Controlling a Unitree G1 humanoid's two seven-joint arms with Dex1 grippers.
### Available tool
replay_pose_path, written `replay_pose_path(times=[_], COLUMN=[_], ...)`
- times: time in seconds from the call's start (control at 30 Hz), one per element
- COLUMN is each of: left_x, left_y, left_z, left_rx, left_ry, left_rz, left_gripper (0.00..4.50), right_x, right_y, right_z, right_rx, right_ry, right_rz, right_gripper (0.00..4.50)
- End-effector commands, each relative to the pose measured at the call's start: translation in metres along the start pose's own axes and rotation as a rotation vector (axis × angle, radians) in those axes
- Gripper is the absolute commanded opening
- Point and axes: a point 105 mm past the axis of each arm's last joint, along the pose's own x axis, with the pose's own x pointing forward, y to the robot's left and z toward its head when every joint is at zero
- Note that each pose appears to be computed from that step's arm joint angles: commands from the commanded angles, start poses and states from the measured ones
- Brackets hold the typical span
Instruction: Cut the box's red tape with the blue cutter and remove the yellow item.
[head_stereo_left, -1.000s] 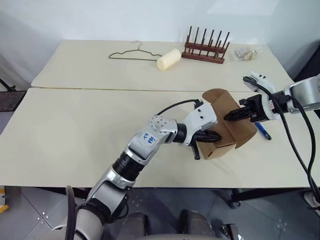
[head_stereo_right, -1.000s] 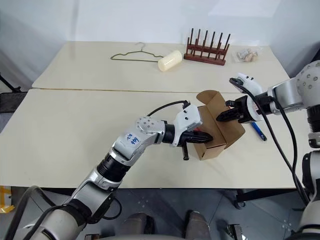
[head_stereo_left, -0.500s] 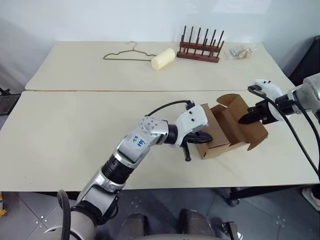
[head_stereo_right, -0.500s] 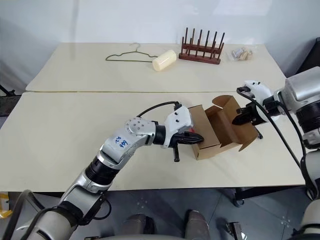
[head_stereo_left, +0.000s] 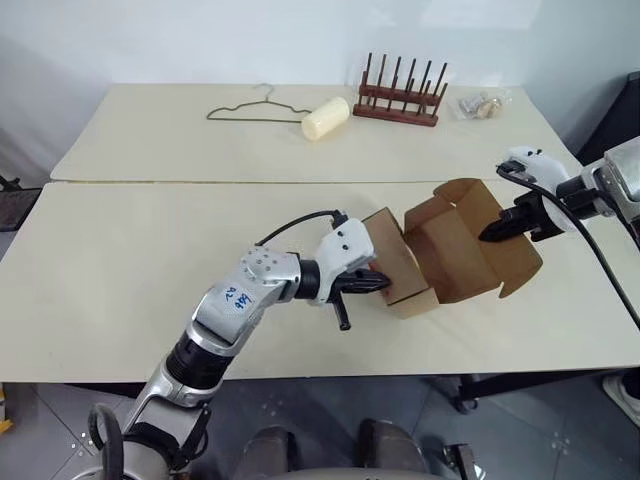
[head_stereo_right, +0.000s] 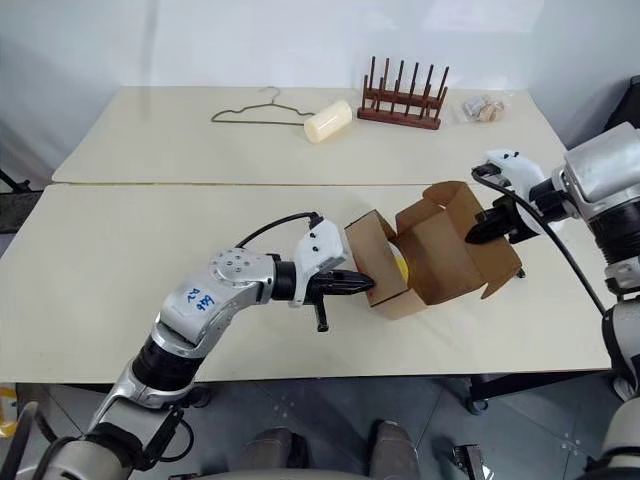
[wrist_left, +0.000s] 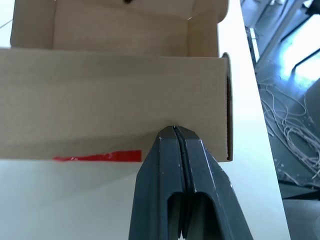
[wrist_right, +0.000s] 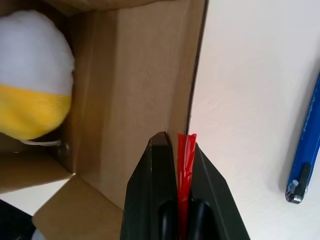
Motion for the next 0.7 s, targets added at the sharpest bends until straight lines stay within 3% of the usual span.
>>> replay_pose_path(times=[0.03,0.47,0.7], left_x=[-0.008,-0.018,-0.018], left_y=[0.012,0.002,0.014], left_z=[-0.029,-0.039,-0.027], left_rx=[-0.099,-0.139,-0.112], left_ry=[0.110,0.154,0.113], left_rz=[0.098,0.109,0.165], left_gripper=[0.00,0.00,0.00], right_x=[0.011,0.032,0.039], right_y=[0.029,0.042,0.045], right_z=[0.003,-0.014,-0.007], right_rx=[-0.029,0.037,0.036], right_ry=[0.010,0.010,-0.031], right_rz=[0.123,0.126,0.111], right_gripper=[0.01,0.01,0.01])
